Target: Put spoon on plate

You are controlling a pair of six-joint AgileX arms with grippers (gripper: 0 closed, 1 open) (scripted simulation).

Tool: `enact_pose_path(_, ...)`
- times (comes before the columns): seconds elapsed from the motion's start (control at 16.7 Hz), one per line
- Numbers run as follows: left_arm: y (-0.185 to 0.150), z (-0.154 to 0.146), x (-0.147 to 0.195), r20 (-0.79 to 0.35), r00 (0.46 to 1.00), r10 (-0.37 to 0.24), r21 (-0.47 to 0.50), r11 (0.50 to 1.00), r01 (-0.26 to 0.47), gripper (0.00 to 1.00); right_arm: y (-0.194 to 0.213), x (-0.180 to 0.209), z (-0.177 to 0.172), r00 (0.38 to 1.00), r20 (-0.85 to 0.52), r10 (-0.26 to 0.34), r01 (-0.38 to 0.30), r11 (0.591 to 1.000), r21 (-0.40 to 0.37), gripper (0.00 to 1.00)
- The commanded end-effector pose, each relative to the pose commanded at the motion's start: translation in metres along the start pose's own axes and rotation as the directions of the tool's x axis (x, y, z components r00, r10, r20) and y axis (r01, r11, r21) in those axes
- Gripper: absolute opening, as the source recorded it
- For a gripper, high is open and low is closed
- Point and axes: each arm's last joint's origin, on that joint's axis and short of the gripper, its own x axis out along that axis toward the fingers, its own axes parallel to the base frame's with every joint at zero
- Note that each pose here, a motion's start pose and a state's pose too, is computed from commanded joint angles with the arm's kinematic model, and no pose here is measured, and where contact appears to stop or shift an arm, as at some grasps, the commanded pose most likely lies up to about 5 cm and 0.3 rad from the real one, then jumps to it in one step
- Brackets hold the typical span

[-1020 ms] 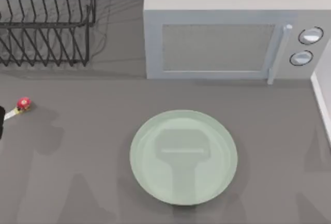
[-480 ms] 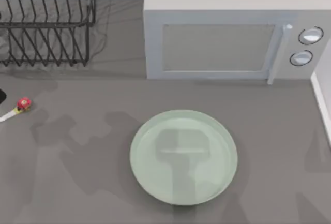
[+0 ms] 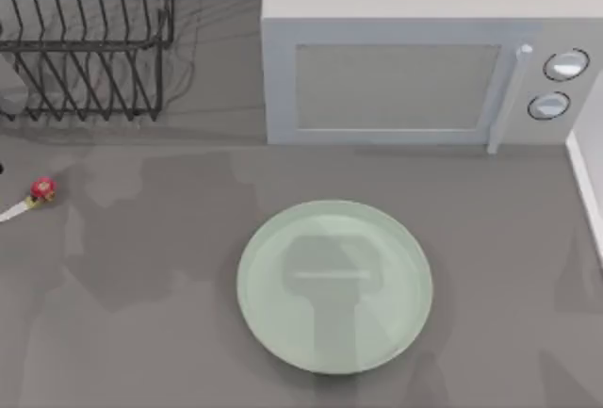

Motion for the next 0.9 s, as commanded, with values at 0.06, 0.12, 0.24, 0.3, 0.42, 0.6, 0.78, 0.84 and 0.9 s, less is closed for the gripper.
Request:
enact_pose_path(0.06,0.001,0.000,0.001,-0.003,1.000,-0.004,0.004,1.000,0.004,1.00,0.000,0.000,0.000,1.000,0.000,0.000,0.000,1.000,0.000,1.00)
enact_pose_path(0.12,0.001,0.000,0.001,-0.003,1.000,-0.004,0.004,1.000,0.004,1.00,0.000,0.000,0.000,1.000,0.000,0.000,0.000,1.000,0.000,1.00)
enact_pose_path(0.24,0.001,0.000,0.001,-0.003,1.000,-0.004,0.004,1.000,0.004,1.00,0.000,0.000,0.000,1.000,0.000,0.000,0.000,1.000,0.000,1.00)
enact_pose_path(0.3,0.000,0.002,0.001,-0.002,1.000,-0.002,0.008,1.000,0.002,1.00,0.000,0.000,0.000,1.000,0.000,0.000,0.000,1.000,0.000,1.00)
enact_pose_path(0.42,0.000,0.002,0.006,-0.003,1.000,-0.005,0.005,1.000,0.006,1.00,0.000,0.000,0.000,1.000,0.000,0.000,0.000,1.000,0.000,1.00)
enact_pose_path(0.6,0.003,0.002,0.035,-0.003,1.000,-0.006,0.003,1.000,0.006,1.00,0.000,0.000,0.000,1.000,0.000,0.000,0.000,1.000,0.000,1.00)
enact_pose_path(0.78,0.004,0.003,0.072,0.002,1.000,0.003,0.003,1.000,-0.003,1.00,0.000,0.000,0.000,1.000,0.000,0.000,0.000,1.000,0.000,1.00)
enact_pose_path(0.84,0.003,0.002,0.083,0.002,1.000,0.003,0.003,1.000,-0.003,1.00,0.000,0.000,0.000,1.000,0.000,0.000,0.000,1.000,0.000,1.00)
enact_pose_path(0.9,0.002,0.001,0.092,0.000,1.000,0.001,0.003,1.000,-0.001,1.00,0.000,0.000,0.000,1.000,0.000,0.000,0.000,1.000,0.000,1.00)
